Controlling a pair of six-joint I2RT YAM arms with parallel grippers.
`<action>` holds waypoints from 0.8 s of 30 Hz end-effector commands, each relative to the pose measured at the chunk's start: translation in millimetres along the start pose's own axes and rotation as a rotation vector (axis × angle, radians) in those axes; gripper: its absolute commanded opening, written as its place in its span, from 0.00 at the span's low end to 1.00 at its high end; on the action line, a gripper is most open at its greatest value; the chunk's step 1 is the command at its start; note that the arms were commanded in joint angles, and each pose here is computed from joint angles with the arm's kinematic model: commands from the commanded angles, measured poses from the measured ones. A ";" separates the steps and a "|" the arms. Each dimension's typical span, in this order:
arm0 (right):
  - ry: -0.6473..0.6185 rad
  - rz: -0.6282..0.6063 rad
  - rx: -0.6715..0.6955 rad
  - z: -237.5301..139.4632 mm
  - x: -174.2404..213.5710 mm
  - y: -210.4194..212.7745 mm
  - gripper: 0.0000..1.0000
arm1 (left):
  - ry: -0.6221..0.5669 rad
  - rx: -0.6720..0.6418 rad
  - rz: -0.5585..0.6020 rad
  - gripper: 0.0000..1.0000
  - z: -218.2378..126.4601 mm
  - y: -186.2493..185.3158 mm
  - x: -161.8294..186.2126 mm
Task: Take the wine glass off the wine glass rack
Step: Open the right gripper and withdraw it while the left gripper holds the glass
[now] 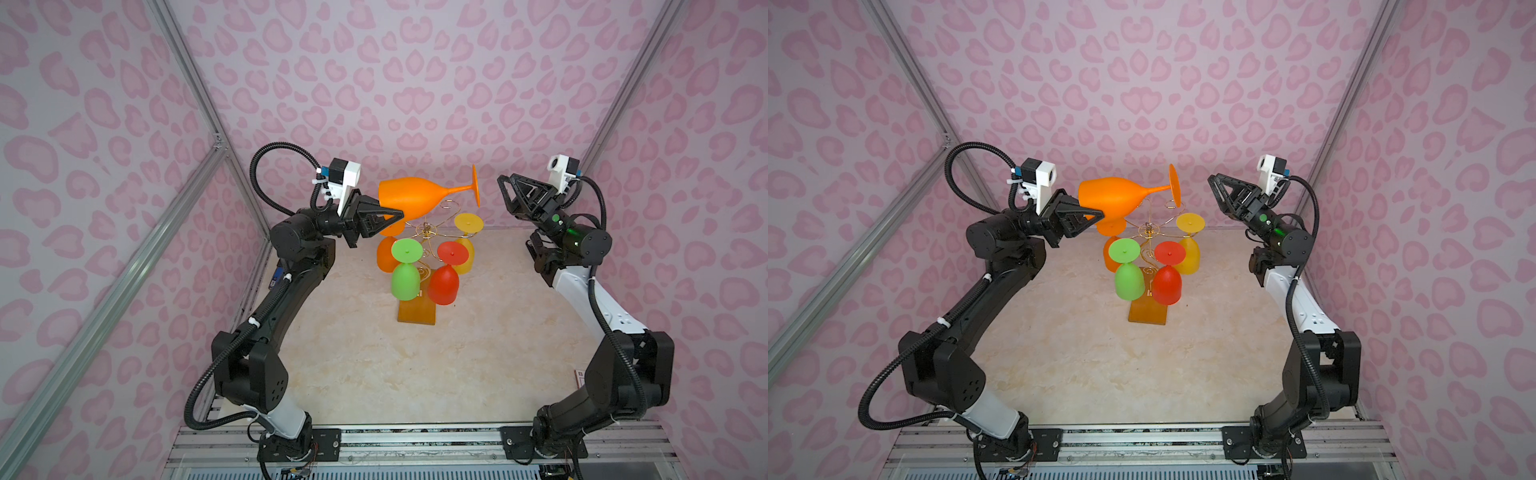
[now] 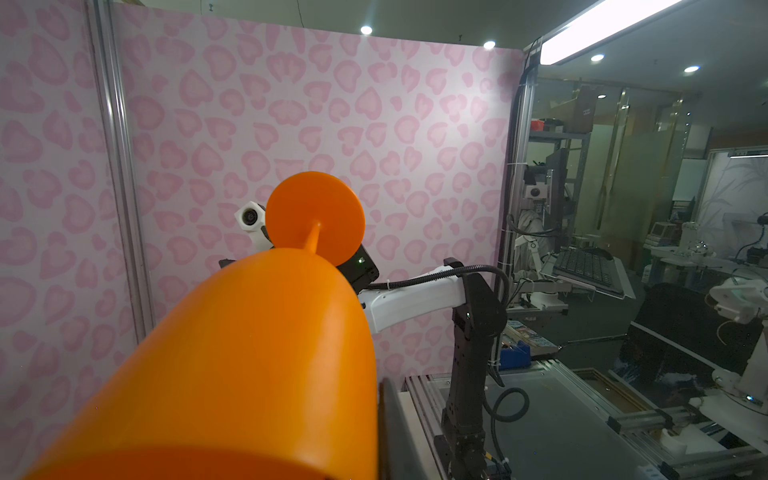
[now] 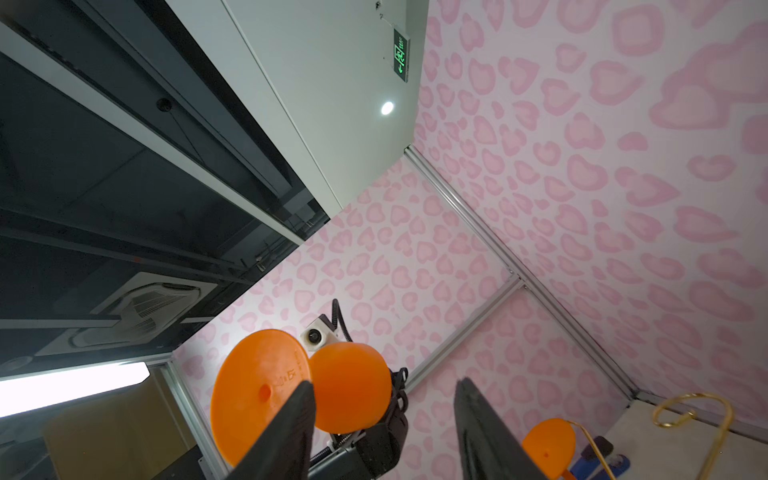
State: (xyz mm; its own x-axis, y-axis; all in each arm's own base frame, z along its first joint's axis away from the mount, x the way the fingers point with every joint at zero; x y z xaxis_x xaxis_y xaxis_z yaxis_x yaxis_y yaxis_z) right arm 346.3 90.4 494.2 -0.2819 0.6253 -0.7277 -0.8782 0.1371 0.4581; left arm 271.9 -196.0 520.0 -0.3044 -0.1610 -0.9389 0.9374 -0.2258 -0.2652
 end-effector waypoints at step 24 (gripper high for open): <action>0.371 -0.158 1.081 -155.4 62.9 -51.5 0.50 | 0.394 -0.558 0.091 0.01 3.2 -115.4 65.8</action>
State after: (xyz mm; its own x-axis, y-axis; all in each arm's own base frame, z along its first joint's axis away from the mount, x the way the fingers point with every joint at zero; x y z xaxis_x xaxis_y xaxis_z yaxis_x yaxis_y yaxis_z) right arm 317.3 7.8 353.9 -0.4429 0.3031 -0.8438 -0.1989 0.8844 0.4221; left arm 155.8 -189.8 504.6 -0.2230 0.1565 -0.9622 0.9389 0.2998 -0.1688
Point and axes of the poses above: each gripper's point midway between its finger pads, its own z axis out along the fingers, its own y axis along the line the jaws close on, x = y × z, the point moved 6 cm from there along -z, back along the fingers, and after that the axes turned 15 degrees about -z, right-handed, at the moved point
